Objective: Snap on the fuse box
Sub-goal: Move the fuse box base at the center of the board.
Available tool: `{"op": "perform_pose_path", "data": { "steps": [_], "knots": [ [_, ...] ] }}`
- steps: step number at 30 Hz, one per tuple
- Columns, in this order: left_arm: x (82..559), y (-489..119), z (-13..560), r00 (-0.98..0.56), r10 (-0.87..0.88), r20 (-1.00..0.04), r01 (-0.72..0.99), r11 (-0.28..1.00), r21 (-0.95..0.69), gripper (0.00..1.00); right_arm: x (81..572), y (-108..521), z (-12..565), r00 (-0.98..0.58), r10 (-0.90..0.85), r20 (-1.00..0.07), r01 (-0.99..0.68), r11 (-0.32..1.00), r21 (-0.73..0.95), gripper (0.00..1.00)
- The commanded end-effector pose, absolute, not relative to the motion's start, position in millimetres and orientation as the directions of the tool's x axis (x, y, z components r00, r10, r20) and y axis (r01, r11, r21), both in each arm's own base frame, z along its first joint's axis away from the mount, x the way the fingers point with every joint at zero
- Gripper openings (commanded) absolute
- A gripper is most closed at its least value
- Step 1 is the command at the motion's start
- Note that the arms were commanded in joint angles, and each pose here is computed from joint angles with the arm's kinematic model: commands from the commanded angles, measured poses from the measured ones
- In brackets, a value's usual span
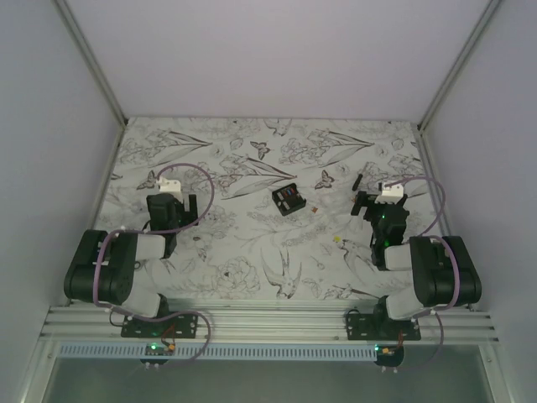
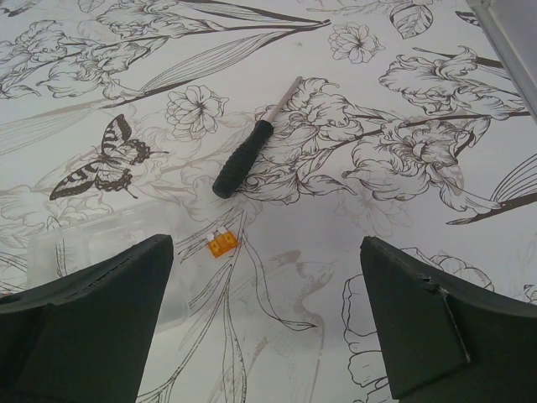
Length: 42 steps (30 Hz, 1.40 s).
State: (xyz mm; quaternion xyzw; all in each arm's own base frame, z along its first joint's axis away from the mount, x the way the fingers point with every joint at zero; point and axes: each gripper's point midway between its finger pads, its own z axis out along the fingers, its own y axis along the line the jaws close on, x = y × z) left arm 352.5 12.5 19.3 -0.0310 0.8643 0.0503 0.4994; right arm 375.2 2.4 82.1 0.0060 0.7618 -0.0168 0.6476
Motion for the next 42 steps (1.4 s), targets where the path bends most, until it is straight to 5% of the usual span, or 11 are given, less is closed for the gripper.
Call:
{"op": "perform_pose_path", "data": {
  "steps": [1,17,23,32,42],
  "knots": [
    [360,10,26,-0.472,-0.003,-0.881,-0.092,0.995,0.046,1.0,382,1,93,-0.128,-0.016,-0.992,0.03,0.999,-0.02,0.99],
    [364,8,38,-0.464,0.011,-0.886,-0.078,0.996,0.053,1.0,386,7,97,-0.138,-0.033,-0.99,-0.008,0.999,-0.032,1.0],
    [354,24,60,-0.581,-0.082,-0.81,-0.219,0.974,0.059,1.0,402,31,107,-0.287,-0.069,-0.956,-0.126,0.991,-0.033,1.0],
    [362,-36,98,-0.579,-0.337,-0.743,-0.154,0.939,-0.307,1.0,422,121,120,-0.447,-0.056,-0.893,-0.337,0.935,0.11,0.99],
    [348,-109,98,-0.703,-0.346,-0.622,0.003,0.872,-0.489,1.0,426,221,77,-0.666,0.018,-0.745,-0.435,0.803,0.408,0.81]
  ]
}}
